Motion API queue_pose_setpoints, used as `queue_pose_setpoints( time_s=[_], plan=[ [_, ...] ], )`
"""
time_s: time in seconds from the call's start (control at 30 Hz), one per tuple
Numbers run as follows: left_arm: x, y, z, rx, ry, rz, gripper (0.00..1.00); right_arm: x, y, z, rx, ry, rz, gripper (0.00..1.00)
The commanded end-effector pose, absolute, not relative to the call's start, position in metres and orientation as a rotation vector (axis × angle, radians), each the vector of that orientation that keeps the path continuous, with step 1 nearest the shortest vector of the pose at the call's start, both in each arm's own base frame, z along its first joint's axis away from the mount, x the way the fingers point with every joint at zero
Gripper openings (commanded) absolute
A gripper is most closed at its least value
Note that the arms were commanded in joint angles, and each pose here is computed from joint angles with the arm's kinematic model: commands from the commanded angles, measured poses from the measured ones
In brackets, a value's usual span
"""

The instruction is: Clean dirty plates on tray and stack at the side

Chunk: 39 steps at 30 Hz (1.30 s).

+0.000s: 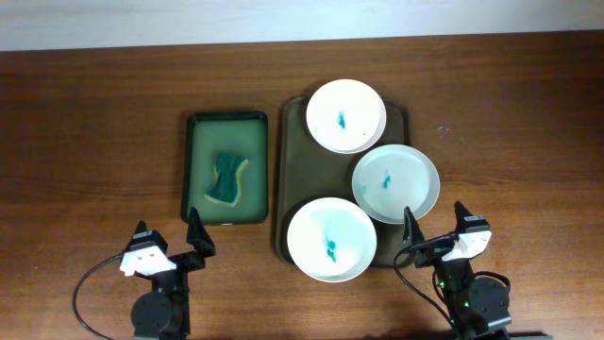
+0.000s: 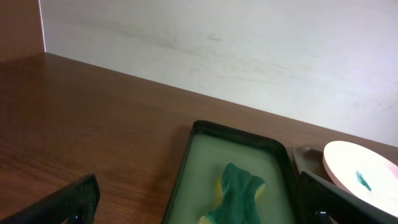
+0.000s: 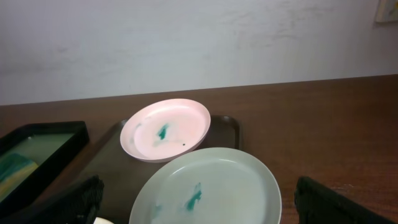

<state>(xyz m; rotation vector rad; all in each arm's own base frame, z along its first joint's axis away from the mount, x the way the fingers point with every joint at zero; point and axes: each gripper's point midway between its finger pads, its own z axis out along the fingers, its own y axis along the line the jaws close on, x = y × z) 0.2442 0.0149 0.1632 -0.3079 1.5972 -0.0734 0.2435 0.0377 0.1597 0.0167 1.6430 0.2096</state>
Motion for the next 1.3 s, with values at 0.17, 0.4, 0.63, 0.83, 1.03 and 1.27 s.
queue_pose_setpoints(
  time_s=[0.17, 0.4, 0.63, 0.83, 1.03, 1.27],
  plan=[
    [0.244, 0.016, 0.163, -0.309, 1.595, -0.071, 1.00, 0.244, 0.036, 0.156, 0.021, 1.650, 0.199, 0.98],
    [0.244, 0.016, 0.163, -0.309, 1.595, -0.071, 0.99, 0.244, 0.036, 0.156, 0.020, 1.650, 0.199, 0.98],
    [0.244, 0.016, 0.163, -0.309, 1.595, -0.071, 0.99, 0.244, 0.036, 0.156, 0.021, 1.650, 0.199, 0.98],
    [0.243, 0.012, 0.207, -0.308, 1.416, -0.150, 0.99, 0.243, 0.041, 0.167, 0.040, 1.608, 0.271, 0.98],
    [0.233, 0.004, 0.273, -0.201, 1.339, -0.126, 0.99, 0.231, 0.038, 0.264, 0.056, 1.437, 0.301, 0.98],
    [0.285, -0.015, 0.352, -0.036, 1.854, -0.028, 0.99, 0.279, 0.052, 0.337, 0.032, 1.991, 0.235, 0.98]
  ],
)
